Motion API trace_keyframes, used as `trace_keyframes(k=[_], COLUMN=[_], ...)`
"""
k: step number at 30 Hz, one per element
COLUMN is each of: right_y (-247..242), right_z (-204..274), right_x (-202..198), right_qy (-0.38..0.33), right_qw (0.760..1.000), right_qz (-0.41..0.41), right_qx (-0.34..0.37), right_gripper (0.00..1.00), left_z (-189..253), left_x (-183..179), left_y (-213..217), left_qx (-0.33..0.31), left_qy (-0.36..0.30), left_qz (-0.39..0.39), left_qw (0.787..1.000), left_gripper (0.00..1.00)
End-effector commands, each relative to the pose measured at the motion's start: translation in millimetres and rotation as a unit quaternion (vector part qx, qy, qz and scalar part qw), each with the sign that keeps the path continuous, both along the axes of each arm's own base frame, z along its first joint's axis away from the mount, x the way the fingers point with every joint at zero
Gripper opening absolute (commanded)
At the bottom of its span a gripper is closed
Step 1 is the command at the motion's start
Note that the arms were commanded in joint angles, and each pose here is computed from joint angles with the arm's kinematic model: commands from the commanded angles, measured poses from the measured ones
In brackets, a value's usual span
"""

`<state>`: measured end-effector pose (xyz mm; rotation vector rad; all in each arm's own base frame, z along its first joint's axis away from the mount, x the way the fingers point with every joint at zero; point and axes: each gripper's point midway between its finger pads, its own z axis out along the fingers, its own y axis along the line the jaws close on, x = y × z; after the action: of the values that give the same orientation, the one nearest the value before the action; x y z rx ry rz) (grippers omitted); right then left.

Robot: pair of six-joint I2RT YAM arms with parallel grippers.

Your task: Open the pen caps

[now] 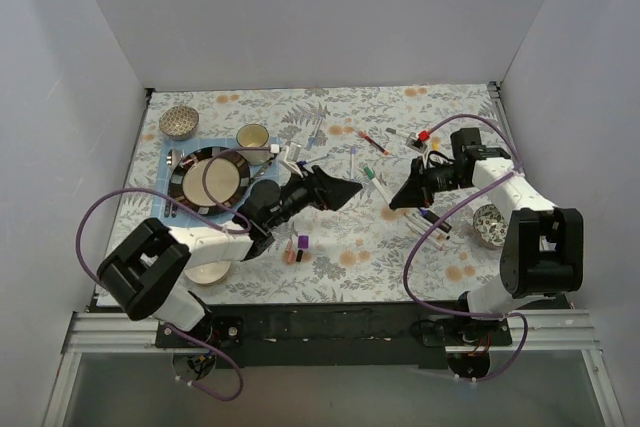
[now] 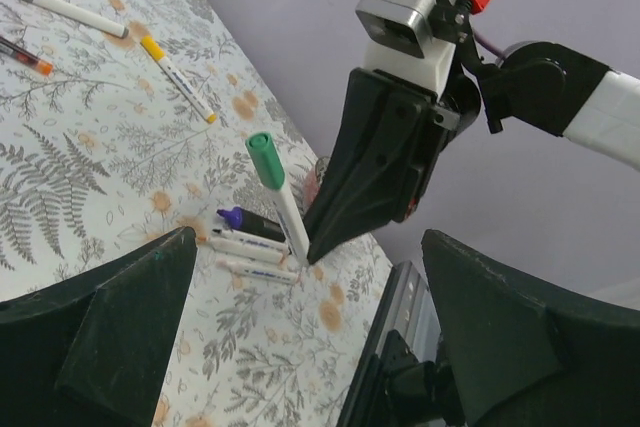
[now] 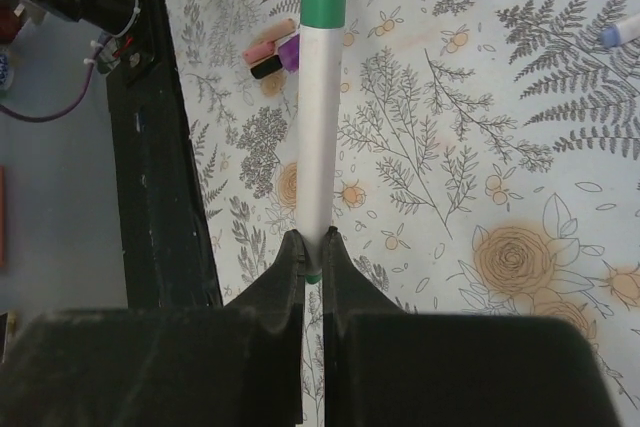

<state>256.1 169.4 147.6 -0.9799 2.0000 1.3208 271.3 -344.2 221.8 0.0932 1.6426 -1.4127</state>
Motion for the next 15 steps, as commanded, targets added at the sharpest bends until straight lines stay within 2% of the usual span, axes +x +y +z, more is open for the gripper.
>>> trace_keyframes(k=[1, 7, 12, 15], right_y=[12, 19, 22, 22], right_z=[15, 14, 12, 12], right_x=[-4, -10, -11, -11], right_qy=[-0.019, -0.017, -0.015, -0.017], right_qw=[0.999, 0.999, 0.998, 0.998], right_qz=[0.031, 0.048, 0.052, 0.054], right_qx=[0.021, 0.019, 0.016, 0.016], right_gripper=[0.01, 0.01, 0.01, 0.01], left_z=[22, 10, 7, 7], left_x=[19, 30, 39, 38], left_y=[-13, -33, -40, -44], left_qx=[-0.039, -0.027, -0.012, -0.012], left_qy=[-0.027, -0.014, 0.005, 0.007], left_qz=[0.029, 0.033, 0.039, 0.028], left_qw=[0.998, 0.999, 0.999, 1.0], left_gripper=[0.94, 0.82, 0.57, 0.47])
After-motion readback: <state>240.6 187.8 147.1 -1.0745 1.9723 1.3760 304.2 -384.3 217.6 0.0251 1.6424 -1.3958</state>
